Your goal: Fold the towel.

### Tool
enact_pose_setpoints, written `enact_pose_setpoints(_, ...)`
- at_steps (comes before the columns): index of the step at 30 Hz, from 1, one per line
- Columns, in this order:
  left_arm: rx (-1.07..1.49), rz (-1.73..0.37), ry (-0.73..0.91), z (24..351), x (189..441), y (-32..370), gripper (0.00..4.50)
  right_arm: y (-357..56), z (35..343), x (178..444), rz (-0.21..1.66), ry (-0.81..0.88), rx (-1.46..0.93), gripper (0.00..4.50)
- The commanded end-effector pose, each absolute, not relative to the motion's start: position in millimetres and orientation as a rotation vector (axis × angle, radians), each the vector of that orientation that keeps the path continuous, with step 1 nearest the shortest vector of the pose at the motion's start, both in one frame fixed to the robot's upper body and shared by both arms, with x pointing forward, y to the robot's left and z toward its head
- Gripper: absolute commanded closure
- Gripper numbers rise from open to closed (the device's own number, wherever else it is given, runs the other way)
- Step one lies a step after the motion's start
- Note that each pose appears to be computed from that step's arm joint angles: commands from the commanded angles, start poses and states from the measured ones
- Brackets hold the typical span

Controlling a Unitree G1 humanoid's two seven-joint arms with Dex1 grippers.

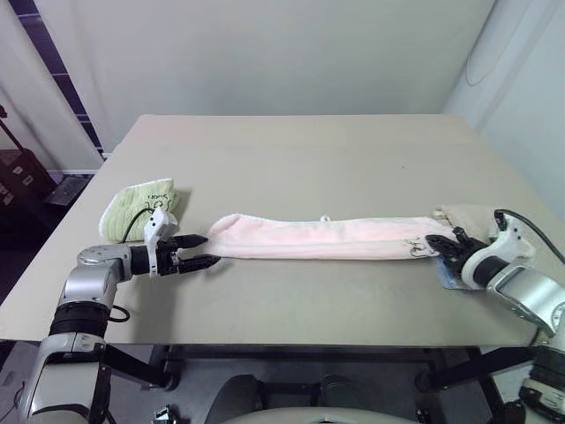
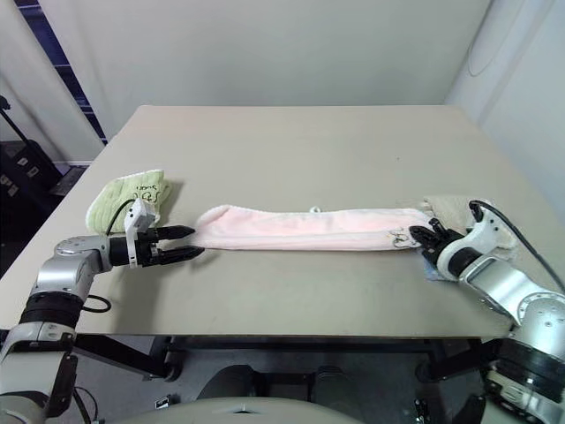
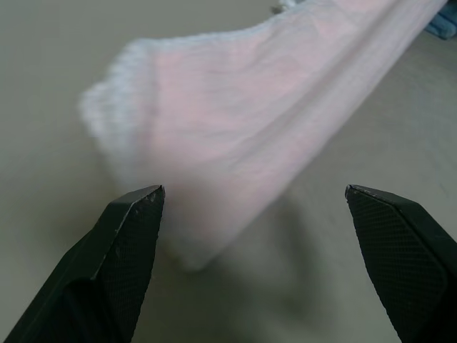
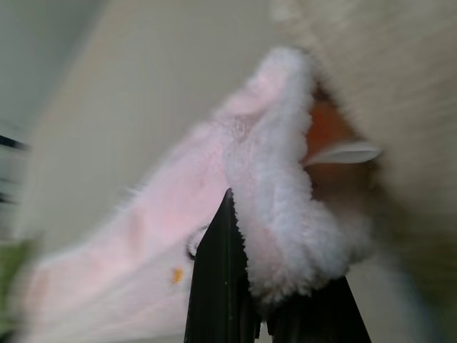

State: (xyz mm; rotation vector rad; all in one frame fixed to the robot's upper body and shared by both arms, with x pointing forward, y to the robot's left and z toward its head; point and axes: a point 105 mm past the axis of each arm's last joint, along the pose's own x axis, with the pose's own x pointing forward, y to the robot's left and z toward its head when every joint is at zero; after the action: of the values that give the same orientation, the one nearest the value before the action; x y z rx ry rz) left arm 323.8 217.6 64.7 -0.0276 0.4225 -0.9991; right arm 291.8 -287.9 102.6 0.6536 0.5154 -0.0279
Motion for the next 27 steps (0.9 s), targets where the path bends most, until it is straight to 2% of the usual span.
enact_pose_setpoints(1,-0.018,-0.994,0.389,78.5,331.1,221.5,0.22,-260.8,141.8,303.8,0.128,0.428,0.425,4.49)
enact_pose_setpoints(5,-0.022,-0.971,0.396,79.0,333.8,227.5,0.22,-200.8,164.1,307.5,0.368,0.374,0.180,4.49)
enact_pose_setpoints(13,-0.029,-0.967,0.398,74.7,334.7,226.2,0.22,-126.7,139.6,289.3,0.679,0.411,-0.101,4.49)
enact_pose_setpoints(18,-0.030,-0.966,0.417,71.5,336.3,226.1,0.22,-106.7,124.2,295.3,0.714,0.422,-0.127,4.49)
enact_pose_setpoints(23,-0.028,-0.973,0.425,69.9,335.9,225.4,0.22,-105.0,103.1,311.0,0.635,0.486,-0.123,4.49)
enact_pose_setpoints(26,-0.025,-0.990,0.426,69.1,332.6,223.0,0.22,-104.1,97.0,310.9,0.633,0.518,-0.105,4.49)
enact_pose_setpoints(27,-0.024,-0.994,0.427,68.9,331.7,222.2,0.22,-103.9,95.8,310.8,0.632,0.524,-0.099,4.28)
